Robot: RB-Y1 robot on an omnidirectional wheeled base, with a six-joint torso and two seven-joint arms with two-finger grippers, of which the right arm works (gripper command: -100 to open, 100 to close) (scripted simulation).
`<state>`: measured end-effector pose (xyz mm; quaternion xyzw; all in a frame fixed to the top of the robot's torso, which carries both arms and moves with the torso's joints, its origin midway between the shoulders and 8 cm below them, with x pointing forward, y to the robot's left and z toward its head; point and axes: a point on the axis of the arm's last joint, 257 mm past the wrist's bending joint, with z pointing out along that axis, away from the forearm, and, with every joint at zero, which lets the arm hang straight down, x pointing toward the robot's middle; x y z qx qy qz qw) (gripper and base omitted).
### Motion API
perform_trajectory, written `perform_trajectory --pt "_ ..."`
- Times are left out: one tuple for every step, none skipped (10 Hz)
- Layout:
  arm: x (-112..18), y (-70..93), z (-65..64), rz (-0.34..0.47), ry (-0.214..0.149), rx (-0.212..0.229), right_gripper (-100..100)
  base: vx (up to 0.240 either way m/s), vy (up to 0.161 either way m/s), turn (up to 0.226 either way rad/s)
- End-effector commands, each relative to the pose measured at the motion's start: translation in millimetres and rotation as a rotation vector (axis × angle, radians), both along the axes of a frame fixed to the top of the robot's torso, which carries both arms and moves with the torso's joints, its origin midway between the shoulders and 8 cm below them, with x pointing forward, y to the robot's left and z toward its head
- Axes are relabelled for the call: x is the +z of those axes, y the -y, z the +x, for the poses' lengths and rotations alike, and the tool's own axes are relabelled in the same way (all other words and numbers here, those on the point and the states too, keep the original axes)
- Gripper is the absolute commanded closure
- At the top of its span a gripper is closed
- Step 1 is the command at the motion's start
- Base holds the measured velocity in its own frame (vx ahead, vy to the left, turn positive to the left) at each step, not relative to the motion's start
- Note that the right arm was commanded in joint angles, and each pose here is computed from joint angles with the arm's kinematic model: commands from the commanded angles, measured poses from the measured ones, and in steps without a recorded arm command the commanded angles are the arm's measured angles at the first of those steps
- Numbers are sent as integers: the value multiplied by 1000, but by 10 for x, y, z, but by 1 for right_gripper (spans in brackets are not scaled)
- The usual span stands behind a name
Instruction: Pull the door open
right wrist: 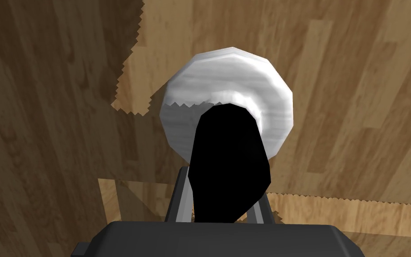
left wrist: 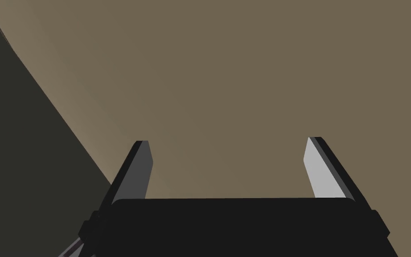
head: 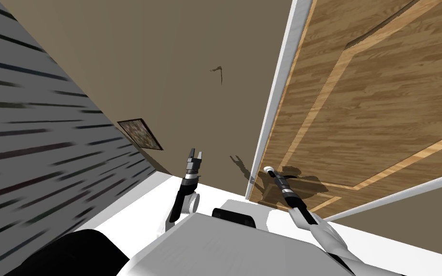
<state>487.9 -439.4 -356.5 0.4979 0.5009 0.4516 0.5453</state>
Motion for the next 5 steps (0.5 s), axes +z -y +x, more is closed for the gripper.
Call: perform_trajectory --pt "14 6 5 -2 3 0 100 0 0 0" --pt "6 -16 -22 -2 1 19 100 -90 -26 69" --pt "8 -21 -29 -3 2 25 100 -152 -51 74" --pt "12 -33 -46 -4 2 40 100 -188 -76 91" --pt "16 -48 -65 -5 3 56 100 -200 -77 89"
